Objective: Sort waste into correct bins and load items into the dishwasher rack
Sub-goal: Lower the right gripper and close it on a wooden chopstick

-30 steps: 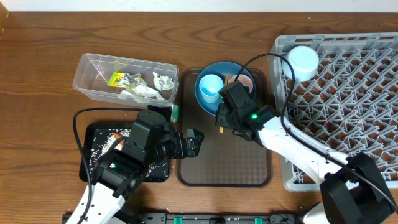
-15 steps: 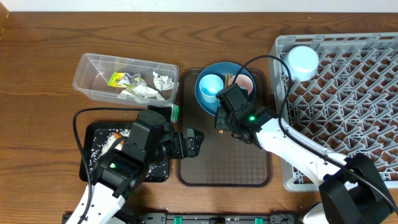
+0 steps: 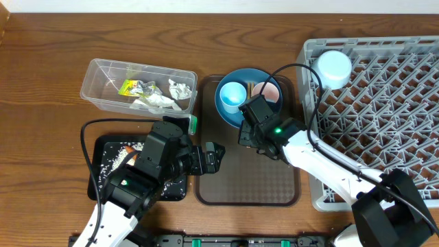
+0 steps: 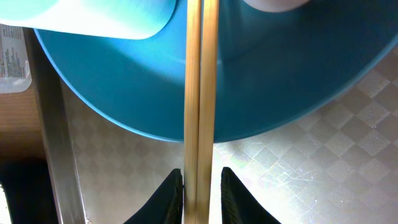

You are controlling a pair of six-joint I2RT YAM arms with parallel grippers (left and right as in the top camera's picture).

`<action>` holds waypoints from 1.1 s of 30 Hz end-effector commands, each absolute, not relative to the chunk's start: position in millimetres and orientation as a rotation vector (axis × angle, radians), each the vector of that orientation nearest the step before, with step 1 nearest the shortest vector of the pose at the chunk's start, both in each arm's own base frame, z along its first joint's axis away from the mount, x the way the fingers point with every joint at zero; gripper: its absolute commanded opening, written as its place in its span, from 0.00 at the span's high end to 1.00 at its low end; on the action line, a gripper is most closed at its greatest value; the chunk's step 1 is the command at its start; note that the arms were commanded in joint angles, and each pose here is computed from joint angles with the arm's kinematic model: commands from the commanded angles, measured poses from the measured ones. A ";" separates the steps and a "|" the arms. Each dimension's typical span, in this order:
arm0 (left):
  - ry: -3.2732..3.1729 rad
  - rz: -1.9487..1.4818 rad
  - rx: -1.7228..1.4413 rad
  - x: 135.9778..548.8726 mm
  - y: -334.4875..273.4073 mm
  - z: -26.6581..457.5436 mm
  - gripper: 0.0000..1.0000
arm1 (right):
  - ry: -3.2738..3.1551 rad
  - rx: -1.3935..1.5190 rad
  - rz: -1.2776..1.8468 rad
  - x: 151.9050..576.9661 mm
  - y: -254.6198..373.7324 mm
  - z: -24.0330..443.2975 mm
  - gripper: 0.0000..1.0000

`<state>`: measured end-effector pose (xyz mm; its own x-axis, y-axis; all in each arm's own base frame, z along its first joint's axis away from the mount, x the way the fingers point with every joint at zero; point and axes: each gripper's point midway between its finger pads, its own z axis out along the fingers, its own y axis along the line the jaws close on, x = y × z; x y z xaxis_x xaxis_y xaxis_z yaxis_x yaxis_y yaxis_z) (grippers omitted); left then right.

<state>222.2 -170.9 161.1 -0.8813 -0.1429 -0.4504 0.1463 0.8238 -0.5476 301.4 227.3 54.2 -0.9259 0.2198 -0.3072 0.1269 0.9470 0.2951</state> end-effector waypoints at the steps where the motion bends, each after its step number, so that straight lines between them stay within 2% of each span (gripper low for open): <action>1: 2.516 -0.802 -0.003 224.0 -169.3 162.1 0.00 | 2.767 0.276 0.384 298.0 227.6 52.6 0.79; 7: 2.516 -0.802 -0.003 224.0 -169.3 162.1 0.00 | 2.742 0.250 0.406 303.4 231.1 55.8 0.78; 19: 2.516 -0.802 -0.003 224.0 -169.3 162.1 0.00 | 2.691 0.240 0.488 309.9 227.7 82.8 0.67; 23: 2.516 -0.802 -0.003 224.0 -169.3 162.1 0.00 | 2.677 0.238 0.498 309.1 226.7 90.2 0.67; 33: 2.516 -0.802 -0.003 224.0 -169.3 162.1 0.00 | 2.754 0.290 0.358 297.2 201.1 76.2 0.74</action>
<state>222.2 -170.9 161.1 -0.8813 -0.1429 -0.4504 0.1463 0.8238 -0.5476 292.8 212.9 75.9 -0.9285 0.2286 -0.2927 0.1344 0.9416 0.3088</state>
